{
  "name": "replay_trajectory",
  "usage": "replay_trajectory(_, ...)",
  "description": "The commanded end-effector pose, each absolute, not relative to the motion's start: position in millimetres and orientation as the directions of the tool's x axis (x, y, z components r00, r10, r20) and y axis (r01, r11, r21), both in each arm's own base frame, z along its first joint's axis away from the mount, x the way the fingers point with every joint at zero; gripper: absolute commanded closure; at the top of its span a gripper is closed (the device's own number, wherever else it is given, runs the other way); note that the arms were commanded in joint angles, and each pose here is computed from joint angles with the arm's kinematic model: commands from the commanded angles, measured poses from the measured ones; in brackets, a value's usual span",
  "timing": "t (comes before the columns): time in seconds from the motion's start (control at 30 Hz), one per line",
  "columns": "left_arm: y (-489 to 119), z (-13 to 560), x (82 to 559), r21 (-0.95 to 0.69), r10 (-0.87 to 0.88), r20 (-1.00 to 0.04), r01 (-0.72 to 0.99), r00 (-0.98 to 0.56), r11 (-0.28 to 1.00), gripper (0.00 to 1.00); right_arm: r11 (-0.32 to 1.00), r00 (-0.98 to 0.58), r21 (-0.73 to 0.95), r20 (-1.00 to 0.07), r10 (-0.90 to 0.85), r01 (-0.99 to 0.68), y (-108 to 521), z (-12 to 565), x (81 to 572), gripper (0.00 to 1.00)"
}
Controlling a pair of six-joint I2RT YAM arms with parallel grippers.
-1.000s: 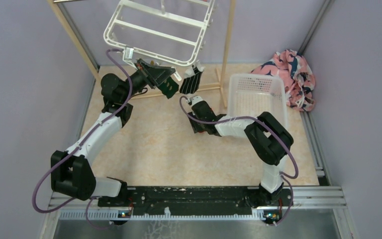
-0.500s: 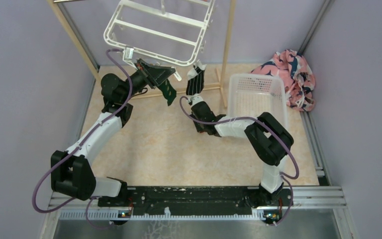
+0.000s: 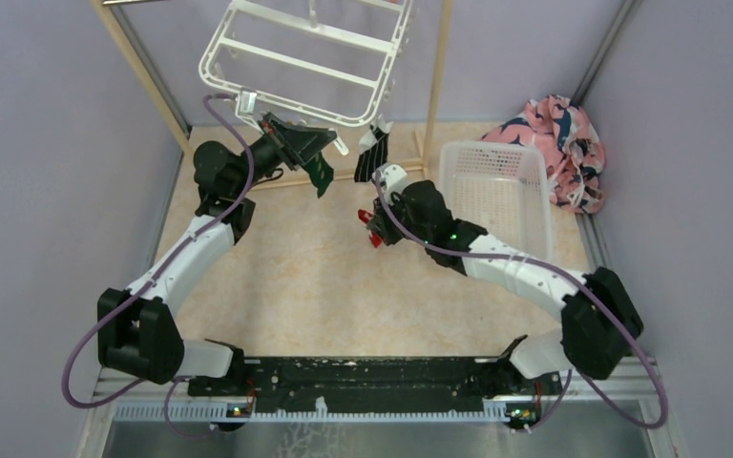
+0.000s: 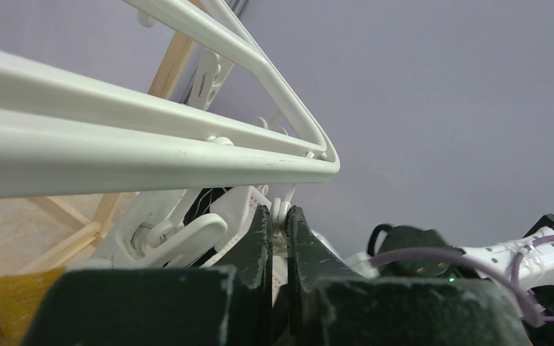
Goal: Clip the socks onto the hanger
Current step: Pick up the sock at the center of the board, then pick up the hanger.
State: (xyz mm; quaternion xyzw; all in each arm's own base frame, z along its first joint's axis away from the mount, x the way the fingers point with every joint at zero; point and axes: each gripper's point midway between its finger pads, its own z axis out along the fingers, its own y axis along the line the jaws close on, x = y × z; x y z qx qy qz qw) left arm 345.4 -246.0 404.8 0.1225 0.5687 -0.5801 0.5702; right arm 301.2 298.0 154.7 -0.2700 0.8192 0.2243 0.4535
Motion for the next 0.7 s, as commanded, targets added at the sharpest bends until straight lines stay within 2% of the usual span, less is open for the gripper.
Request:
replay_trajectory(0.0, -252, 407, 334, -0.51, -0.504, -0.794, 0.823, -0.34, 0.249, 1.0, 0.493, -0.271, 0.172, -0.953, -0.137, -0.853, 326, 235, 265, 1.0)
replay_trajectory(0.3, -253, 411, 326, -0.499, -0.501, -0.796, 0.837, -0.34, 0.223, 1.0, 0.223, -0.264, 0.282, -0.958, 0.108, -0.933, 323, 313, 254, 1.0)
replay_trajectory(0.67, -254, 414, 316, -0.477, -0.491, -0.805, 0.856, -0.333, 0.201, 1.0, -0.158, -0.374, 0.344, -0.895, 0.245, -0.926, 328, 367, 249, 1.0)
